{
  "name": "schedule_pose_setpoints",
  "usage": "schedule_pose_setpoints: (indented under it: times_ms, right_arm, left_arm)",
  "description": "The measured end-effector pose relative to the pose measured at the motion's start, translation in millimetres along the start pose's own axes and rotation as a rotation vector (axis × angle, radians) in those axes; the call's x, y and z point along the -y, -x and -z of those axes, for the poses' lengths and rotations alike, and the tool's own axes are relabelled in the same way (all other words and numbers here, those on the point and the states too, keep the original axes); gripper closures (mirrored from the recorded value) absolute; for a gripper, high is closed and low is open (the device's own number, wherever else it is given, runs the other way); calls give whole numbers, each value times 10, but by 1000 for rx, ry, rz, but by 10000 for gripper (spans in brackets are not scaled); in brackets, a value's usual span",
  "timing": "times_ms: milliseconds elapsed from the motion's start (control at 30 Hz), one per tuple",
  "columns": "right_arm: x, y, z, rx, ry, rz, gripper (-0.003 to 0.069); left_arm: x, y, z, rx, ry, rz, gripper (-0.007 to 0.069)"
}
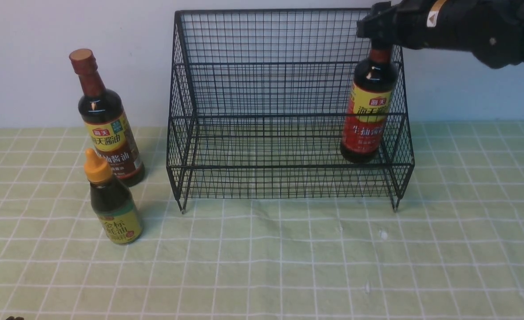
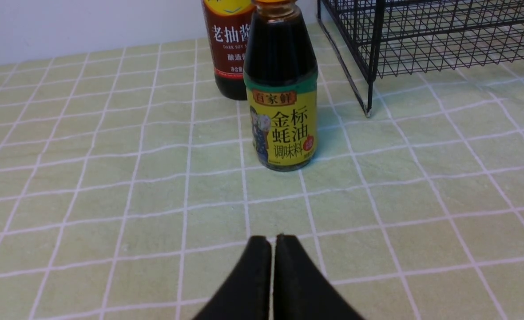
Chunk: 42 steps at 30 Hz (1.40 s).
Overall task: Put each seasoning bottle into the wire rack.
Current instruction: Use the right arm to put the condiment bottle back on the shelf, then use the left arm to grab the condiment bottle closest to it
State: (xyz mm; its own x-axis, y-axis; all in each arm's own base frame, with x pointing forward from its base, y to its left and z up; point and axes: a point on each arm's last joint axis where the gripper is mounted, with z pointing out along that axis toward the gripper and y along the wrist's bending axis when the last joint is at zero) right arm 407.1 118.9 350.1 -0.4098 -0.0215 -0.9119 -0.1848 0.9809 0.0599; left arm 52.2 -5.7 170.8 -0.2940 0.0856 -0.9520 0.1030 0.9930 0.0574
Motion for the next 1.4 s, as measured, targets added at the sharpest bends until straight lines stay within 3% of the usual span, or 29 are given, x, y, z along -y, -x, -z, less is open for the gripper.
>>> schedule_pose_setpoints:
  times_ms: [167, 333, 467, 567, 667, 800, 833, 1033, 1300, 1400]
  right_arm:
    - [56, 241, 565, -19, -39, 10, 211]
    - [135, 417, 1318, -56, -82, 44, 279]
    - [195, 454, 1944, -92, -98, 70, 426]
    - [254, 421, 2460, -114, -114, 68, 588]
    - [305, 346, 2962, -110, -119, 41, 659]
    - [337, 176, 3454, -39, -84, -4, 670]
    - [358, -23, 3725, -2, -58, -37, 671]
    - [383, -616, 4120, 144, 39, -92, 672]
    - [281, -1293, 3883, 106, 209, -192, 672]
    - [265, -1379, 3816, 73, 224, -198, 672]
  left_arm:
    - [0, 0, 0, 0, 0, 0, 632]
    - [0, 0, 0, 0, 0, 0, 632]
    - [0, 0, 0, 0, 0, 0, 632]
    - [0, 0, 0, 0, 0, 0, 632]
    - [0, 0, 0, 0, 0, 0, 632]
    - [0, 0, 0, 0, 0, 0, 632]
    - [0, 0, 0, 0, 0, 0, 632]
    - [0, 0, 0, 0, 0, 0, 632]
    - [0, 0, 0, 0, 0, 0, 632]
    - [0, 0, 0, 0, 0, 0, 632]
